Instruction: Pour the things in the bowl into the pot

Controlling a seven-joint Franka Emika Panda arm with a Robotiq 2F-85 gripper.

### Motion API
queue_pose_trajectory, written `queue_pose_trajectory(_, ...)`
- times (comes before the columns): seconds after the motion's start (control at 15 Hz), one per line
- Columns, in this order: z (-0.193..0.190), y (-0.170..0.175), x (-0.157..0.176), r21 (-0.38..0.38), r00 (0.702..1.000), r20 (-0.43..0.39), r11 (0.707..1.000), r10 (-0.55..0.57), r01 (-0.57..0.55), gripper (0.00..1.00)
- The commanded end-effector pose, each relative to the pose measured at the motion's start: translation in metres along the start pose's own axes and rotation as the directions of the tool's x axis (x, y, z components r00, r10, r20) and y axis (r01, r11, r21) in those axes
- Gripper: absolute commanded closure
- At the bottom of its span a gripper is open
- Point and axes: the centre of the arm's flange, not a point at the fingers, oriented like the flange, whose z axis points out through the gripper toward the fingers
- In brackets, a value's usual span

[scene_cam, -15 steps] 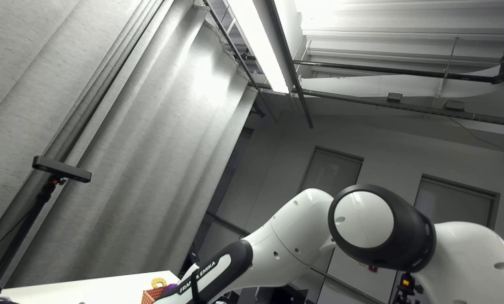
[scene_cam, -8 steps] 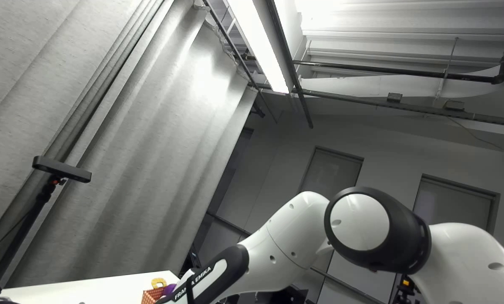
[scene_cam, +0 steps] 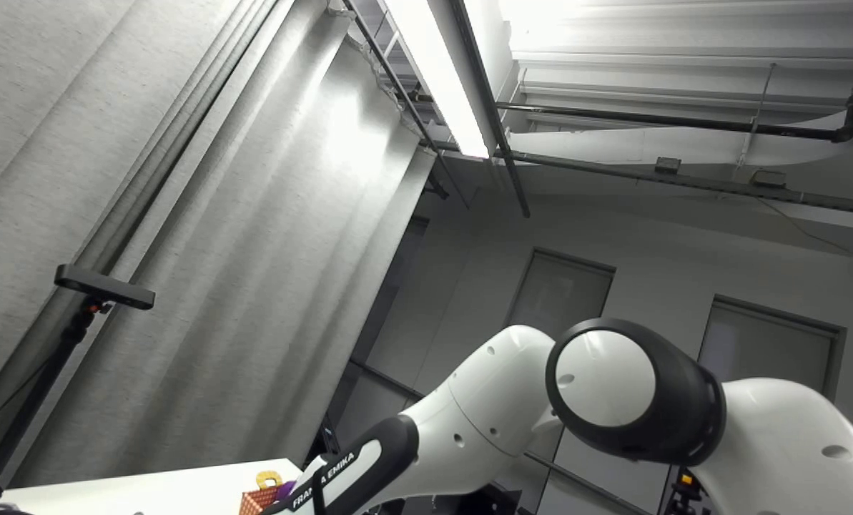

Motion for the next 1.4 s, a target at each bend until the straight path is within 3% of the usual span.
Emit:
queue_pose_trajectory(0.0, 0.003, 0.000, 0.010, -0.007, 1.000, -0.021, 1.000, 0.005, -0.005, 0.56)
queue_pose_trajectory(0.4, 0.000, 0.000, 0.016, -0.008, 1.000, -0.030, 1.000, 0.007, -0.007, 0.99)
queue_pose_trajectory(0.8, -0.011, -0.003, 0.023, -0.005, 0.998, -0.056, 1.000, 0.005, -0.005, 0.99)
queue_pose_trajectory(1.33, -0.047, -0.033, 0.020, 0.029, 0.998, -0.045, 0.999, -0.035, 0.037, 0.99)
